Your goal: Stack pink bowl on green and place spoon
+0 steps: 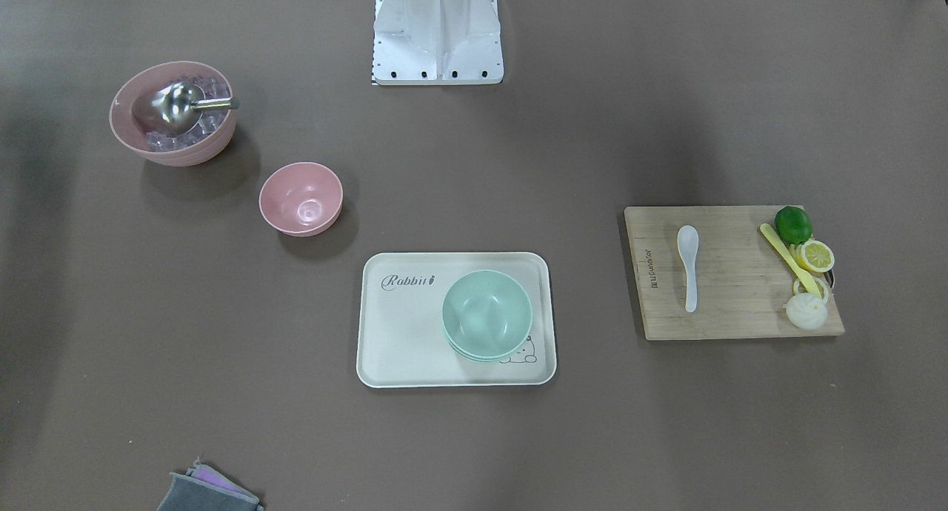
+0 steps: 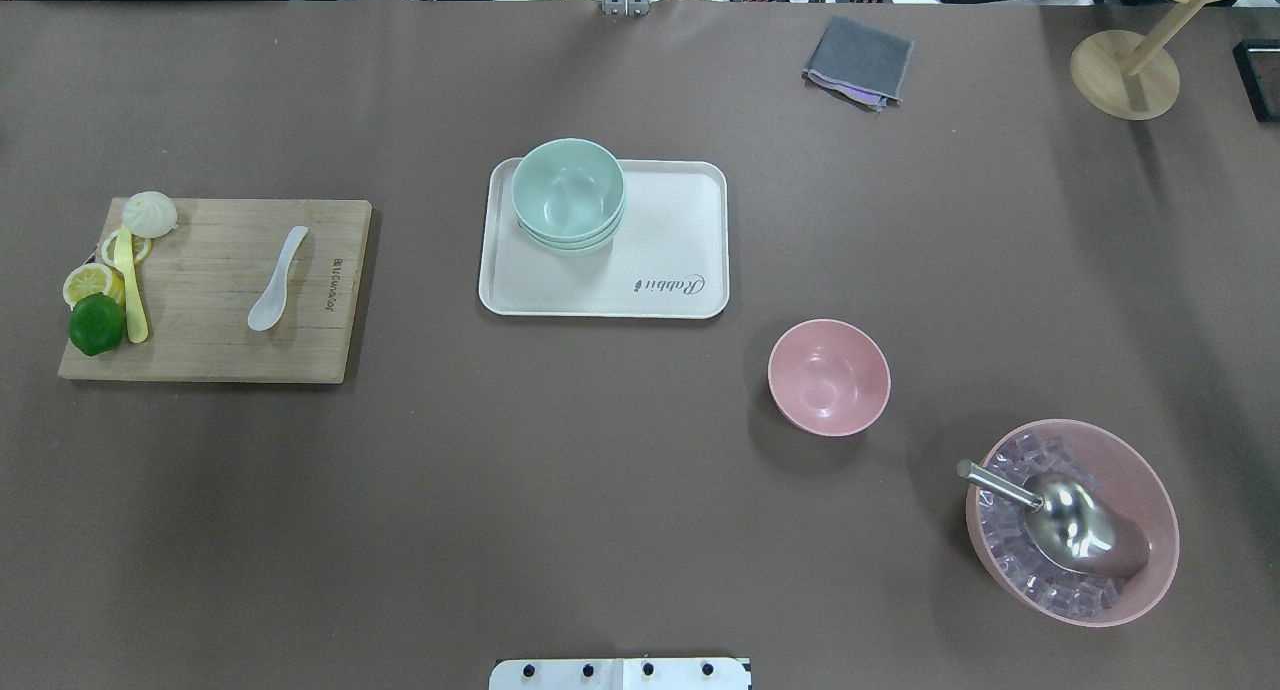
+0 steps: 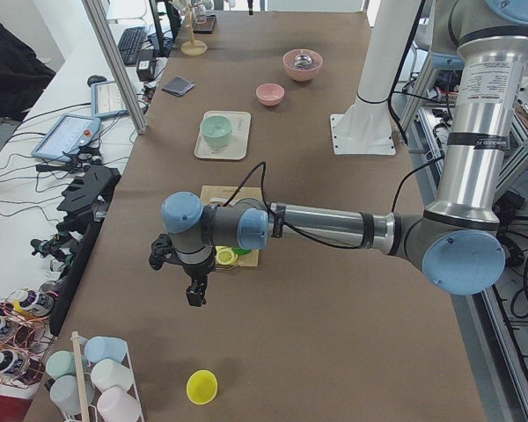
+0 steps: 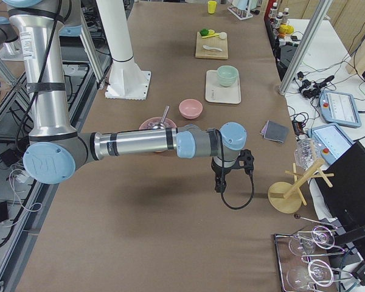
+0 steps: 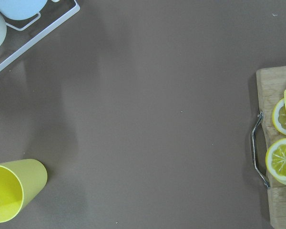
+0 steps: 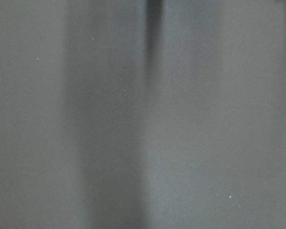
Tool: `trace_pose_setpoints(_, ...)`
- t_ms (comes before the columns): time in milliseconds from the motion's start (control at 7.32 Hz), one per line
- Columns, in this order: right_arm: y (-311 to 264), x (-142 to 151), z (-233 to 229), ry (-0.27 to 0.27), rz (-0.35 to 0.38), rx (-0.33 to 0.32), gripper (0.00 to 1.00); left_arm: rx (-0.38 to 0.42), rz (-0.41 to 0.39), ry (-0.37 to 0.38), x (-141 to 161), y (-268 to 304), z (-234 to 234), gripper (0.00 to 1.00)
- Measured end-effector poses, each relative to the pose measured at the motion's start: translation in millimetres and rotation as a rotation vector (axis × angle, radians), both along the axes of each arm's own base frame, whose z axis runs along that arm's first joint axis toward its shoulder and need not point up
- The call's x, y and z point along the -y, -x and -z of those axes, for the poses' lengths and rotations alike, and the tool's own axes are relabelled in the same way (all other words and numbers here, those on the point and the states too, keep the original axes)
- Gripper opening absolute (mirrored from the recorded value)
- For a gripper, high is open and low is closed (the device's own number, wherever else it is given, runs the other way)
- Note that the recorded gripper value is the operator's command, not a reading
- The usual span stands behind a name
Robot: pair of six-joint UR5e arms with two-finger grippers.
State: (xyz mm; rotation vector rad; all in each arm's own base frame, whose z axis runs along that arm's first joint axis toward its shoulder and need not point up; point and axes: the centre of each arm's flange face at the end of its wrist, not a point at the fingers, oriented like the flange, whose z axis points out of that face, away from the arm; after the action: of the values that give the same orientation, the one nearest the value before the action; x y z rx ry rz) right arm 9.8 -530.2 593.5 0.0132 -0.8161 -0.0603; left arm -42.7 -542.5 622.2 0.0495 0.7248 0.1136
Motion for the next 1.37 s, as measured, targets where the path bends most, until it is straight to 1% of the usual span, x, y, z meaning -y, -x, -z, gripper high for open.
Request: trace_pose_setpoints(1366,2.5,6.1,10.1,-0.019,0.003,-0.002,1.0,0.0,-0.001,0.0,0.6,-0.6,-1.2,0.98)
